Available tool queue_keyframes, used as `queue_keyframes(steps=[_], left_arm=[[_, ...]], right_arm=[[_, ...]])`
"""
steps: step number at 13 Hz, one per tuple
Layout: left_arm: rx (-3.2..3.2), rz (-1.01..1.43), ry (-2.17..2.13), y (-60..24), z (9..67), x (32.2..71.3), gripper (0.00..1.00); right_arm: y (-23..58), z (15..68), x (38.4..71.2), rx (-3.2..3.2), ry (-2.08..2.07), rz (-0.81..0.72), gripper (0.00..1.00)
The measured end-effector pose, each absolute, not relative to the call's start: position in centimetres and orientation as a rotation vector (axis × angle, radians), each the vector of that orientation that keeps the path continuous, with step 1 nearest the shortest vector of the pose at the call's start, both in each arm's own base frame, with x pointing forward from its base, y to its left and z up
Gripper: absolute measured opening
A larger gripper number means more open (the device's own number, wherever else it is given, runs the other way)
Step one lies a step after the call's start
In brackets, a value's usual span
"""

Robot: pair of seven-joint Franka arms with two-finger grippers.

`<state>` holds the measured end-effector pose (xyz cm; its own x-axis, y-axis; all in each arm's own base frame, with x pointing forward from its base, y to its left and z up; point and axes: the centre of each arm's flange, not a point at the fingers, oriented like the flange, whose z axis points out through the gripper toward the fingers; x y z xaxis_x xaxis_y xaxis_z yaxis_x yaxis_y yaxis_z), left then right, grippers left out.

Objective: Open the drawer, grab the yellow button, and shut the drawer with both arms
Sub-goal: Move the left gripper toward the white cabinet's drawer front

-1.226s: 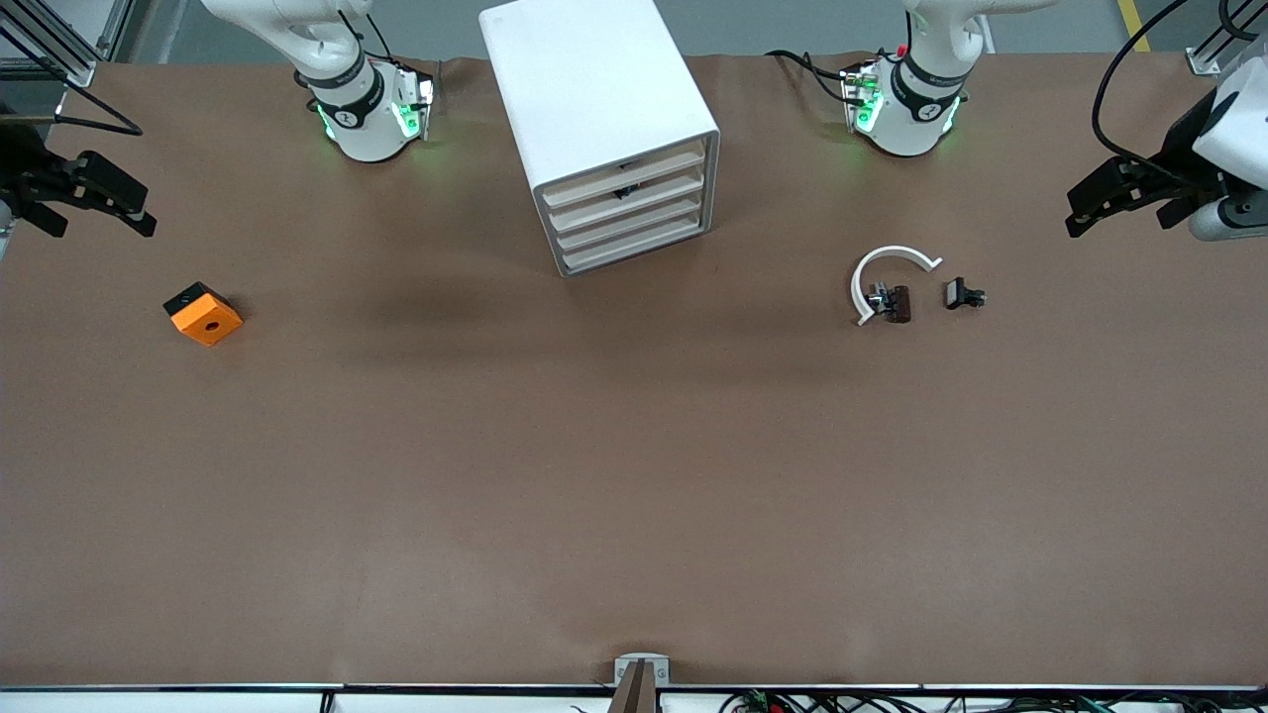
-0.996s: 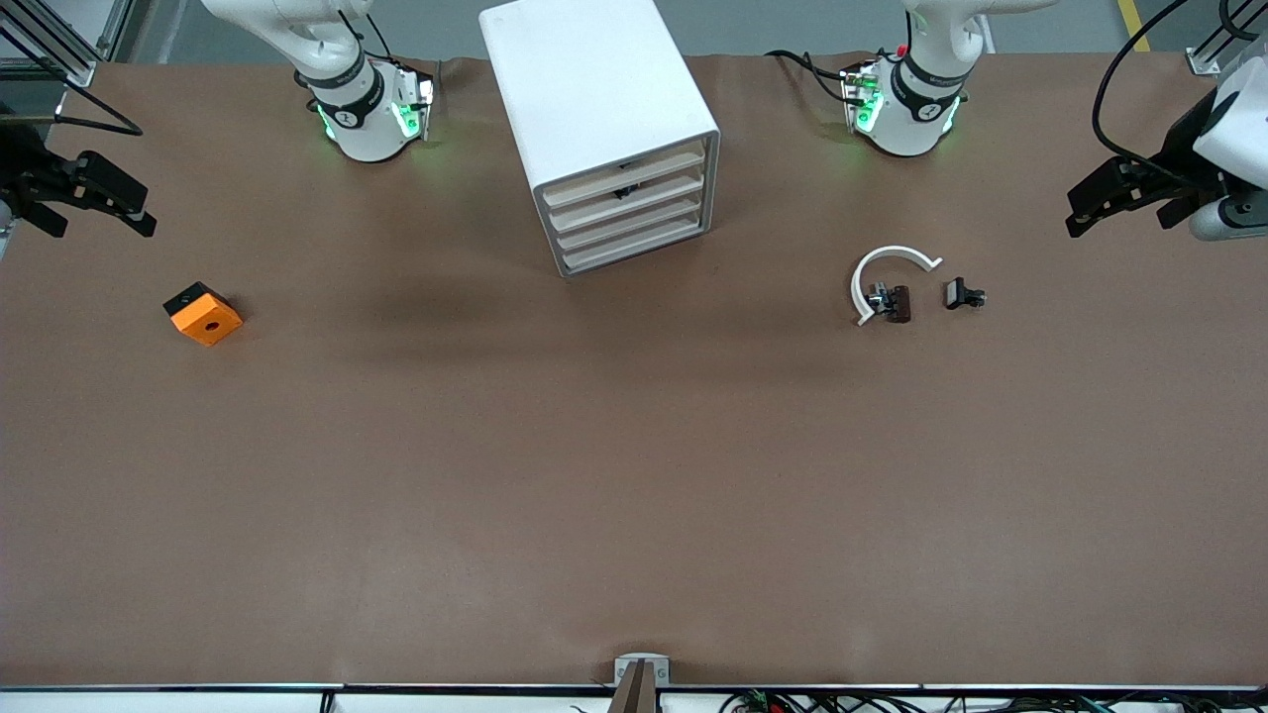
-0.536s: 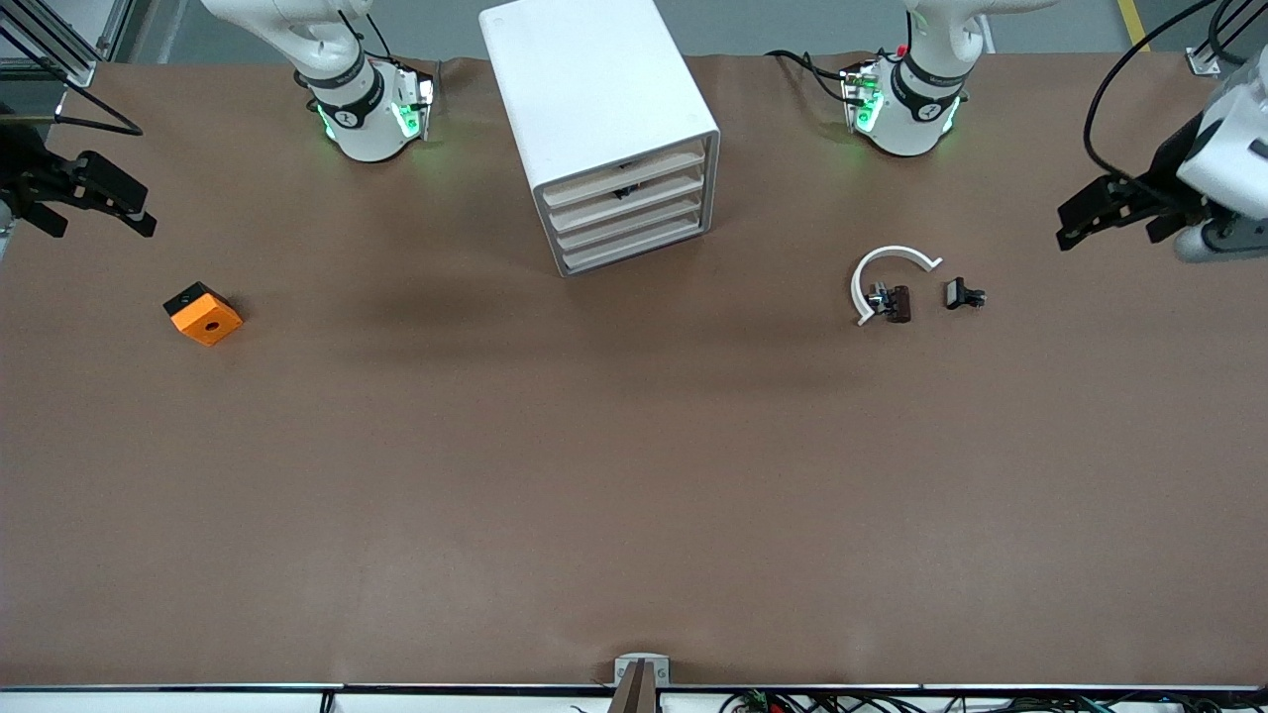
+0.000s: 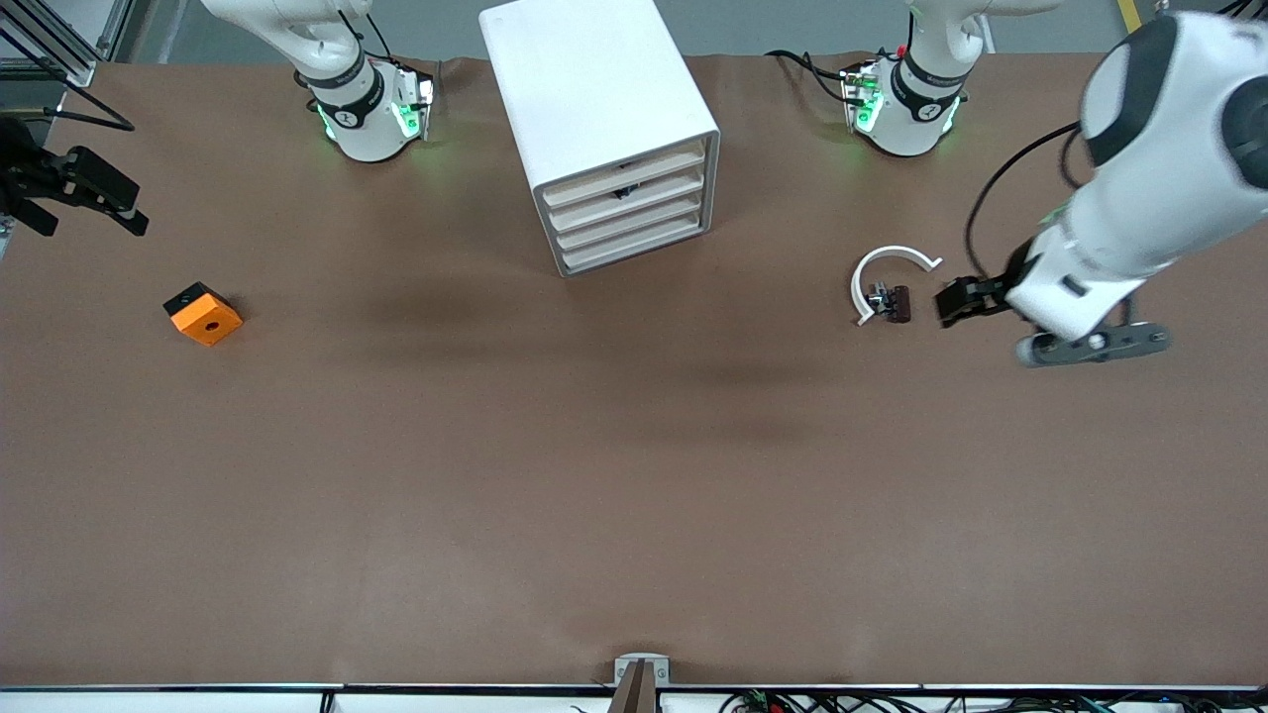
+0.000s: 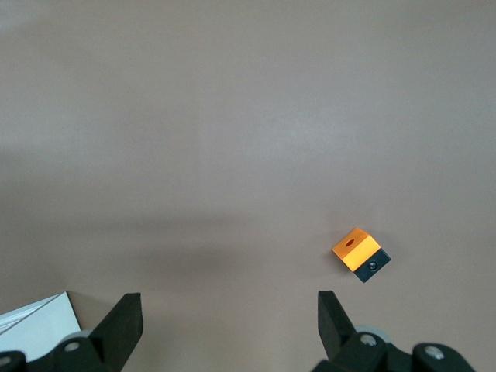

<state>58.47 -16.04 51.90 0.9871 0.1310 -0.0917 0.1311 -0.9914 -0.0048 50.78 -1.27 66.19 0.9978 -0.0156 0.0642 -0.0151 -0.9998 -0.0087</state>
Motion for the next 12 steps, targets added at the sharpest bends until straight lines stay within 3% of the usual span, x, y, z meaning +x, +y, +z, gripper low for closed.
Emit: queue_keyframes(steps=[7,12], left_arm=[[3.138,-0.310,0.507,-28.3,41.7,57.2,1.00],[2.954,-0.474,1.328,-36.3,37.5,52.7,1.00]], right_arm=[[-2.6,66.8,50.9,-3.119,0.089,-0.125,1.00],[-2.5,64.7,52.4,-3.121,0.086,-0.066,1.00]])
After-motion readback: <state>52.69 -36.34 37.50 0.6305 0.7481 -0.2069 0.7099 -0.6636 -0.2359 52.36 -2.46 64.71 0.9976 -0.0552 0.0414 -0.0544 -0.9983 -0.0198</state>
